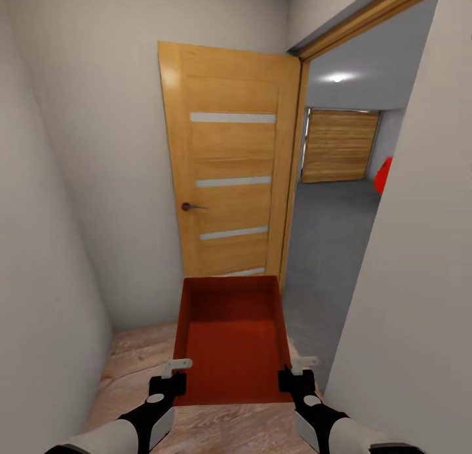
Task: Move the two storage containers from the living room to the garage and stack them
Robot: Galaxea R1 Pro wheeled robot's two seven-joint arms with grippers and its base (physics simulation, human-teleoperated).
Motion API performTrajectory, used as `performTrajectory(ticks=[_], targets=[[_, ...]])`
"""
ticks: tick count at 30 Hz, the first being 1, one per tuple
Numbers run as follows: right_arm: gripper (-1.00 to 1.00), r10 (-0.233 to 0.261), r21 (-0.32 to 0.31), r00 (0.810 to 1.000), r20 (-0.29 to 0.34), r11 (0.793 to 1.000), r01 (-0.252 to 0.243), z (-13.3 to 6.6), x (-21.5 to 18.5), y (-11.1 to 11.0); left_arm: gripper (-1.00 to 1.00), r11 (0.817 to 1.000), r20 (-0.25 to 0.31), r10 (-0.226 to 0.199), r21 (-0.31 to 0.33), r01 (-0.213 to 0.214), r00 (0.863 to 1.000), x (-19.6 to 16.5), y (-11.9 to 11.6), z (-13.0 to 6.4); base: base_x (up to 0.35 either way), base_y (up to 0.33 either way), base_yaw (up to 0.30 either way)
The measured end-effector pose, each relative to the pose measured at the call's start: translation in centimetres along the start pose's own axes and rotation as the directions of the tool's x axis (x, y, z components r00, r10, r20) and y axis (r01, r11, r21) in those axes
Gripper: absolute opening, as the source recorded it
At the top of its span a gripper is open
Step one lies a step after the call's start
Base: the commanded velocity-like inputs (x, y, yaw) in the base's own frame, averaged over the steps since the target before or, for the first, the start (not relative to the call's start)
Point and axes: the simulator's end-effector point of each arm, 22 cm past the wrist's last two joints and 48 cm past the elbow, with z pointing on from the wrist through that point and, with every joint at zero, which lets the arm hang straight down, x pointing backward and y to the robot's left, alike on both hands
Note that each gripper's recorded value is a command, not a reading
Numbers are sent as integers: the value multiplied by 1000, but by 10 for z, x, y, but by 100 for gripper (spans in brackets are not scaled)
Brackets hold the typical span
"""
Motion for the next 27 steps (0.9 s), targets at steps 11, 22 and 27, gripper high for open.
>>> performTrajectory(ticks=[11, 22, 27], targets=[[-100, 1, 0, 1000, 0, 1000, -1, 0, 0, 0, -100, 1000, 0, 1, 0, -1, 1000, -1, 0, 0, 247, 215, -198], [-100, 3, 0, 1000, 1, 1000, -3, 0, 0, 0, -100, 1000, 1, 2, 0, -2, 1000, -1, 0, 0, 268, 218, -58], [-100, 3, 0, 1000, 1, 1000, -3, 0, 0, 0, -100, 1000, 1, 2, 0, -2, 1000, -1, 0, 0, 277, 218, -223]])
